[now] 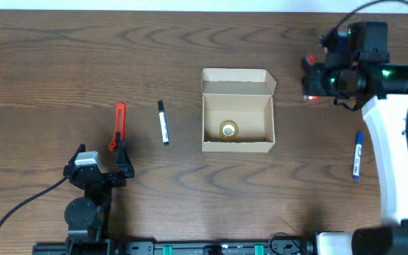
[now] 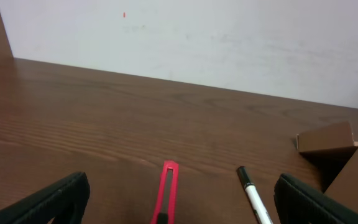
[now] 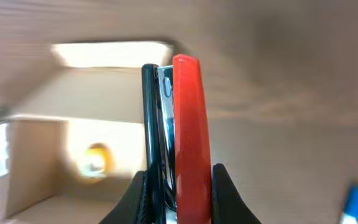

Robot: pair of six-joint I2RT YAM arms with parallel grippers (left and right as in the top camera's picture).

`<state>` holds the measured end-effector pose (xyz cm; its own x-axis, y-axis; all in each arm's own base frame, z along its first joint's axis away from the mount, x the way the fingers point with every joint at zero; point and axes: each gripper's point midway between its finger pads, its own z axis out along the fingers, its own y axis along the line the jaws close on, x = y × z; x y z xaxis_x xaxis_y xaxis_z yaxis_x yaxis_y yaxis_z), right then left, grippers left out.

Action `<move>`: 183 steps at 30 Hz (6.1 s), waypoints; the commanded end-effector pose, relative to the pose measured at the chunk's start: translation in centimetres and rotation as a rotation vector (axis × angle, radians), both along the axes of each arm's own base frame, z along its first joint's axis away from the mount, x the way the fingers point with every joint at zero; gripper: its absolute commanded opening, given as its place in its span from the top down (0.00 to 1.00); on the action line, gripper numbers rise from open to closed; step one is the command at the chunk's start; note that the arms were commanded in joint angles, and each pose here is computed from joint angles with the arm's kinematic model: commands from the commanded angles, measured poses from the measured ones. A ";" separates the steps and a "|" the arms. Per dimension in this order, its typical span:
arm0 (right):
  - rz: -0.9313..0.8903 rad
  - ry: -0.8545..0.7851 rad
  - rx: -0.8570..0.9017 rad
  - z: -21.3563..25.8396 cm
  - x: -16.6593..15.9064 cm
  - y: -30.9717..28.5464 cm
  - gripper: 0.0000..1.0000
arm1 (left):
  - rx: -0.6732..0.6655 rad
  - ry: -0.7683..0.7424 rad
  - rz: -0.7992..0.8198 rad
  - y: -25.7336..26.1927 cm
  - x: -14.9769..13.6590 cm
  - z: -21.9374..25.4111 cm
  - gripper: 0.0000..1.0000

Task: Pack container
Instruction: 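Lower the stapler into the box beside the tape and release, then withdraw the right gripper from the box toward the blue marker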

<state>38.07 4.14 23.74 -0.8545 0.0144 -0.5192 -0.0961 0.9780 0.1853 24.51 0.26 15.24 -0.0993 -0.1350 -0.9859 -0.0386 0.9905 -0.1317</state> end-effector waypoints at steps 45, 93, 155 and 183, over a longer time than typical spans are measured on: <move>0.796 0.324 -0.009 -12.7 -4.2 14.9 0.99 | 0.014 0.059 0.014 0.3 -0.2 -1.7 0.05; 0.737 0.380 0.001 -19.5 -5.0 14.5 0.69 | 0.014 0.059 0.014 0.3 -0.2 -1.7 0.05; -0.628 0.270 -0.301 5.0 -12.1 -11.8 0.01 | 0.014 0.059 0.014 0.3 -0.2 -1.7 0.05; -0.993 0.395 -0.179 -9.0 -17.5 -16.6 0.01 | 0.014 0.059 0.014 0.3 -0.2 -1.7 0.05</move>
